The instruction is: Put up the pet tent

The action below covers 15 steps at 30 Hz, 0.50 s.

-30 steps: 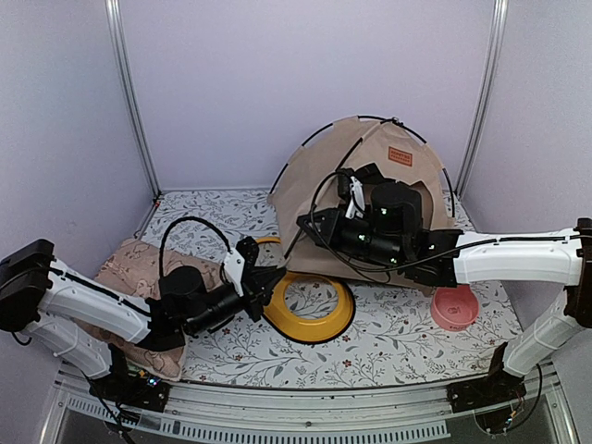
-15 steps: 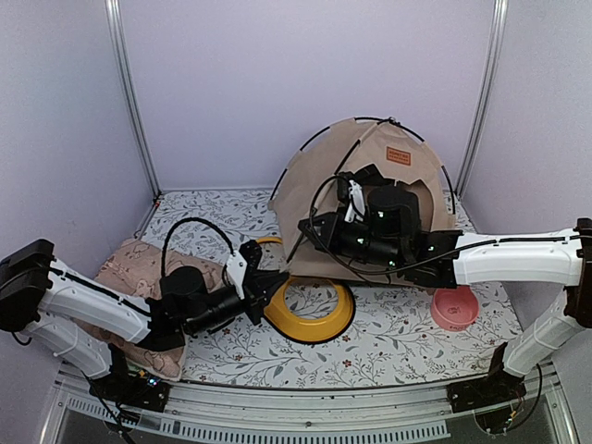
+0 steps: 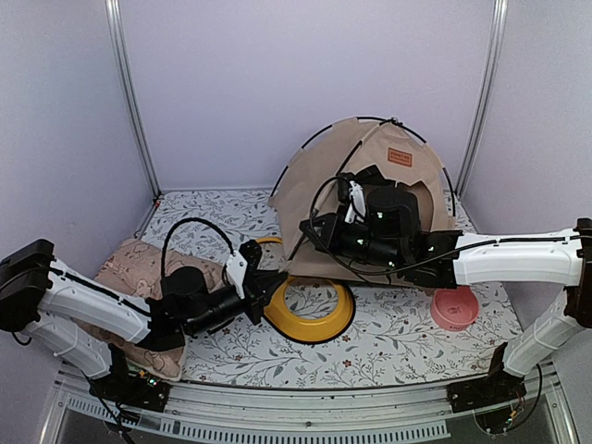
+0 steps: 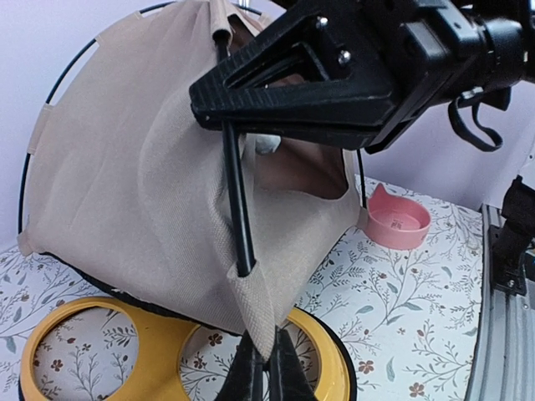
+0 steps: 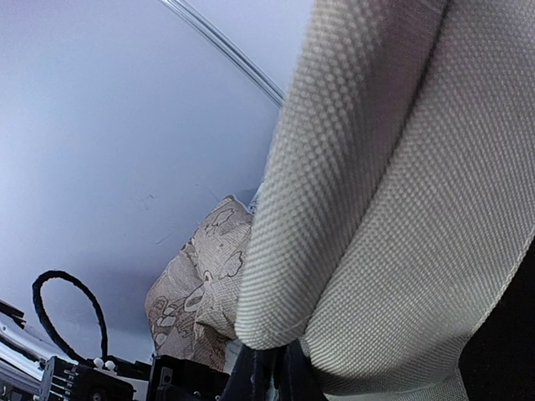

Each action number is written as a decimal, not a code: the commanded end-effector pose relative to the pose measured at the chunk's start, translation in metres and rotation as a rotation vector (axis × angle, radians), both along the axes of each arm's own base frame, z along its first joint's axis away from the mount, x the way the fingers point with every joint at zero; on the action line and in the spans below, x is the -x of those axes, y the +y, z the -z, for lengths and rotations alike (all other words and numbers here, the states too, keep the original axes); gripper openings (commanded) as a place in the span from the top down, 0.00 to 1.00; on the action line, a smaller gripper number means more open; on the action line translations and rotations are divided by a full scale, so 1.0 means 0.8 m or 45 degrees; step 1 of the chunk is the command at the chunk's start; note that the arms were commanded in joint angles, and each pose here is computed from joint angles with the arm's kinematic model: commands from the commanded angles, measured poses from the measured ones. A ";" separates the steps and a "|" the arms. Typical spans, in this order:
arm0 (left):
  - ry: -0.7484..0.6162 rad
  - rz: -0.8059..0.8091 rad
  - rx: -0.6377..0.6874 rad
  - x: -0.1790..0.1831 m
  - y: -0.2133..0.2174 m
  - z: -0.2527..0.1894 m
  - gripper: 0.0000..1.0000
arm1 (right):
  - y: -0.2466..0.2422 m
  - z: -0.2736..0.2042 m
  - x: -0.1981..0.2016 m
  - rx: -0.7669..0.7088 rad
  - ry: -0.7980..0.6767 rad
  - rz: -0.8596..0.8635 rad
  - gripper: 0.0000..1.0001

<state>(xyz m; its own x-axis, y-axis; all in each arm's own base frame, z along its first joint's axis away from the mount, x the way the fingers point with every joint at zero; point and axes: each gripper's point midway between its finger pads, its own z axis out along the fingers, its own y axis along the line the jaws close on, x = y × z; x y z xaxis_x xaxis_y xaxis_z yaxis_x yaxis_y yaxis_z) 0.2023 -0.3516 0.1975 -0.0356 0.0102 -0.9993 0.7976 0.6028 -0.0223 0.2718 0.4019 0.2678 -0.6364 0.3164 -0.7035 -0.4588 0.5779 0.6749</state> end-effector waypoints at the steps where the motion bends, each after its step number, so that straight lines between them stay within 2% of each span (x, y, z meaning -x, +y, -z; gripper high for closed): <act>1: -0.030 0.012 0.093 0.010 0.003 -0.026 1.00 | -0.035 0.022 -0.023 0.127 -0.011 0.164 1.00; 6: -0.024 -0.001 0.085 0.007 0.004 -0.024 1.00 | -0.035 0.021 -0.024 0.120 -0.011 0.151 1.00; 15: 0.017 -0.020 0.095 -0.003 0.000 -0.025 1.00 | 0.013 0.030 0.002 0.172 -0.053 -0.041 1.00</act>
<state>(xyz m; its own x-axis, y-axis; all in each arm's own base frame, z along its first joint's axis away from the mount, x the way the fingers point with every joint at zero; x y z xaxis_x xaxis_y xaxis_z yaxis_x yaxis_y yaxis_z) 0.2059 -0.3485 0.1914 -0.0640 0.0173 -0.9978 0.7799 0.6246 -0.0392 0.2686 0.4066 0.2659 -0.6278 0.2785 -0.7268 -0.4906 0.5834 0.6473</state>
